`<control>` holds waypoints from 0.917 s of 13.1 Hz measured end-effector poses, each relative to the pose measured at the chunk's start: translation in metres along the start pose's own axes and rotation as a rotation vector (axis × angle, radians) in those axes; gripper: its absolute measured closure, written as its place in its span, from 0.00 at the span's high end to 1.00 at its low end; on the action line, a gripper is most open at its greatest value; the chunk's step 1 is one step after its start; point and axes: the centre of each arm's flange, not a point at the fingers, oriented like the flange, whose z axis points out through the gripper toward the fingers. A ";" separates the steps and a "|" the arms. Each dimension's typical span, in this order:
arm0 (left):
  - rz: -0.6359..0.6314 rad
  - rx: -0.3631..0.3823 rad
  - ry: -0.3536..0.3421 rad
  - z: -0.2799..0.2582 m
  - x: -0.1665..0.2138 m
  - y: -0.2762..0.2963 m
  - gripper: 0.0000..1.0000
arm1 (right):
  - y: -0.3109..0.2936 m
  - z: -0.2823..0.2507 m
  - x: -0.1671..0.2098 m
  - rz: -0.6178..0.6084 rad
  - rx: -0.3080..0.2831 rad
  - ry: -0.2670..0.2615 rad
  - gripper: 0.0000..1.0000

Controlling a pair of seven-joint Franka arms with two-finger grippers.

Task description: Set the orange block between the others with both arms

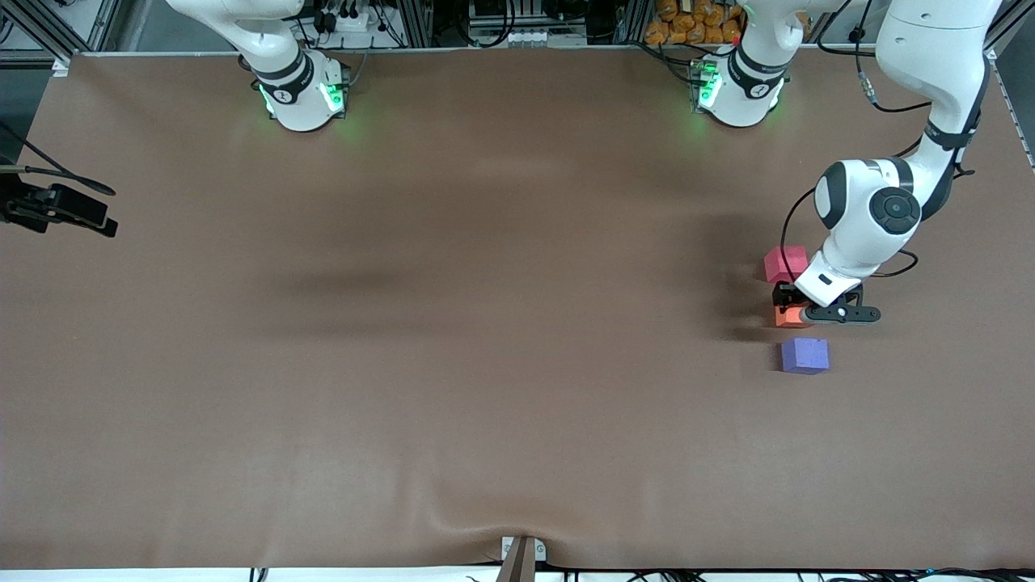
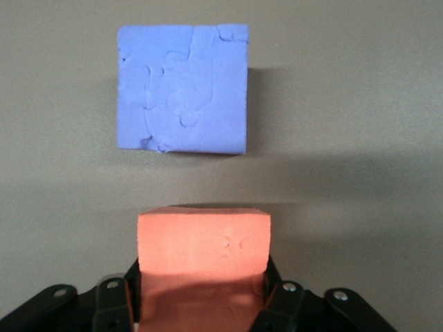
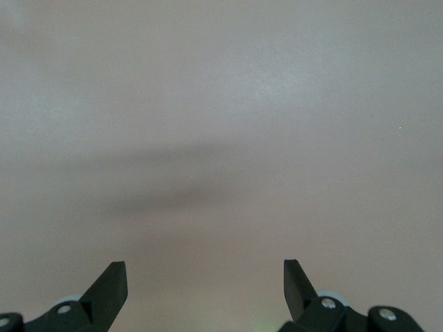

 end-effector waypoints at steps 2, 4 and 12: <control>0.001 0.000 0.004 -0.001 0.002 0.000 0.86 | -0.002 0.000 0.000 -0.004 0.000 0.000 1.00; 0.001 0.001 0.018 -0.004 0.007 0.000 1.00 | -0.004 0.000 0.000 -0.007 0.000 -0.001 1.00; -0.017 0.019 0.045 -0.103 0.085 -0.009 1.00 | -0.012 0.004 0.002 -0.022 0.000 -0.006 1.00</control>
